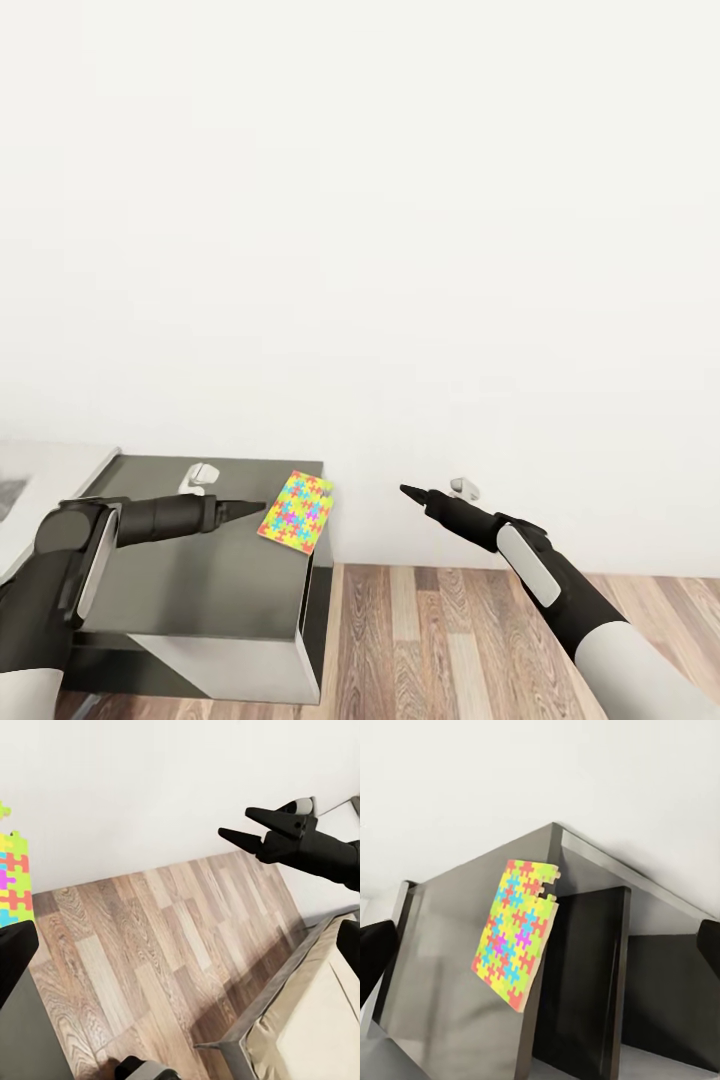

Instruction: Put all the toys in the child's room - the three board games (two on the bed and one on the table), the two jigsaw puzzles on the table, and the tennis ball on the table - inside the toy box on the table in the child's room.

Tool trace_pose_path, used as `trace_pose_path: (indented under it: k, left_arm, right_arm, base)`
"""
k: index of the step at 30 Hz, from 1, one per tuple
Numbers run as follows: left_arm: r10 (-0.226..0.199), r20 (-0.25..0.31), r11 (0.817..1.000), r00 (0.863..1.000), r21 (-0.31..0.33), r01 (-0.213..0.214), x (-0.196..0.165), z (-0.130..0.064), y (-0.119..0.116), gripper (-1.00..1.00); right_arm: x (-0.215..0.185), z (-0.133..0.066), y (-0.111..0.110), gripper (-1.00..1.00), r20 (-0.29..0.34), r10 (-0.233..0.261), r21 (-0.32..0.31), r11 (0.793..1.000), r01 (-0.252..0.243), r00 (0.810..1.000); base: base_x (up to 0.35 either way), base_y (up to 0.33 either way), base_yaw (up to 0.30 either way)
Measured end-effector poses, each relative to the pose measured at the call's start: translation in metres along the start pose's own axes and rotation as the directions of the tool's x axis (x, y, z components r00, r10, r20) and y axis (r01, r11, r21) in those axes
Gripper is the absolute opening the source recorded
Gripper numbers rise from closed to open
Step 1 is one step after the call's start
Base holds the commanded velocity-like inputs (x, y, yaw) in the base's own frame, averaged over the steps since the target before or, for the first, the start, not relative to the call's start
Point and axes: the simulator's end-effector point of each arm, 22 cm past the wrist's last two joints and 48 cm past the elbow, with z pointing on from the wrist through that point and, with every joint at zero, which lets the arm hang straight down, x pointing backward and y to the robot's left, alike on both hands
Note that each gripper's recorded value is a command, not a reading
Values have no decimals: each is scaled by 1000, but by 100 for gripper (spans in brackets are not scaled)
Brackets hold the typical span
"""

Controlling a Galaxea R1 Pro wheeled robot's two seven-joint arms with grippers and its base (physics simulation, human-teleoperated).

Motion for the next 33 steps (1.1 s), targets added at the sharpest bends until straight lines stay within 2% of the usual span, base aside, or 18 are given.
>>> trace_pose_path:
  k: [33]
  left_arm:
    - [44,32,999,998,-1,-44,-15,-13,-19,100]
  right_arm:
    - [-19,-10,24,100,36,-33,-18,999,34,999]
  base:
    - [0,0,0]
